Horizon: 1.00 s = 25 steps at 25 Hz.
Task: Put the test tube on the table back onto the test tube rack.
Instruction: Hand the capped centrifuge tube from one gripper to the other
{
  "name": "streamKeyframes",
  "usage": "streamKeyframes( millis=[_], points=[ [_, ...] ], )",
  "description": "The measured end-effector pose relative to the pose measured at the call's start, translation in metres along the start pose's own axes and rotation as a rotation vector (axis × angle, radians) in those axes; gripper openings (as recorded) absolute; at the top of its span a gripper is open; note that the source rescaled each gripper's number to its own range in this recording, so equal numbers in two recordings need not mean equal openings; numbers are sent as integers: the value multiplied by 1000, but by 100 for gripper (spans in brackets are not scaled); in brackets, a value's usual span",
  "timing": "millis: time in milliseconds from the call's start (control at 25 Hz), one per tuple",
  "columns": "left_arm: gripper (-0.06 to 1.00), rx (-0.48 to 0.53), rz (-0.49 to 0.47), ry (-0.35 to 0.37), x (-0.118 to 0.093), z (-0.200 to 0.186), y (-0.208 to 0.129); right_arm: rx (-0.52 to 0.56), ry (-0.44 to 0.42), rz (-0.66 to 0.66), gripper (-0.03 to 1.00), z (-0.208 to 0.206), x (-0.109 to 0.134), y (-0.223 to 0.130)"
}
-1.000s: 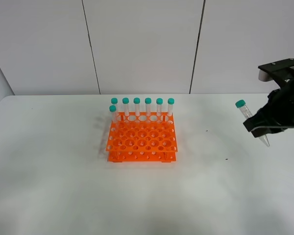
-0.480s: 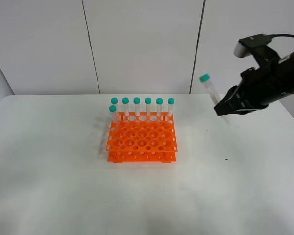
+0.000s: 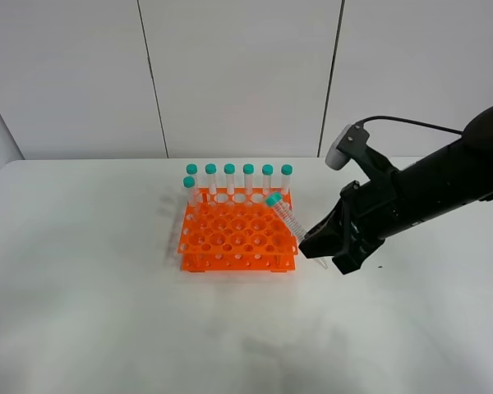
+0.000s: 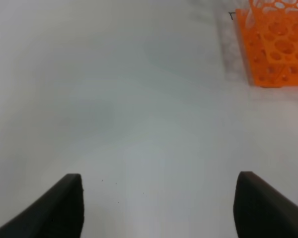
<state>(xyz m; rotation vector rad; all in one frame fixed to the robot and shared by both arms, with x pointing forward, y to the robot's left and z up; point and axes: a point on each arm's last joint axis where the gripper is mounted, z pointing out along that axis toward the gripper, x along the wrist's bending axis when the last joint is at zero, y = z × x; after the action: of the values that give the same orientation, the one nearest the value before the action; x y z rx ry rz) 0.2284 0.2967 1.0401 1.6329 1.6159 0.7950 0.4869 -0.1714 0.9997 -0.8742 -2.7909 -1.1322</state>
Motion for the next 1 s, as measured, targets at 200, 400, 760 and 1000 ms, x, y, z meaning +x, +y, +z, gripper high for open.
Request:
streamKeyframes(
  millis=[200,400,760,1000],
  points=[
    [98,0,0,0,0,0,0,-73,2,-7,2,2,-1,5],
    [98,0,0,0,0,0,0,-96,-54,-6,2,3,-9,11],
    [98,-39,-27,-66,-6,3,28,-61,42,30,2,26,-24,19],
    [98,-61,-47,-261,-22,44,75,-88,50,65,2,27,-24,21]
  ],
)
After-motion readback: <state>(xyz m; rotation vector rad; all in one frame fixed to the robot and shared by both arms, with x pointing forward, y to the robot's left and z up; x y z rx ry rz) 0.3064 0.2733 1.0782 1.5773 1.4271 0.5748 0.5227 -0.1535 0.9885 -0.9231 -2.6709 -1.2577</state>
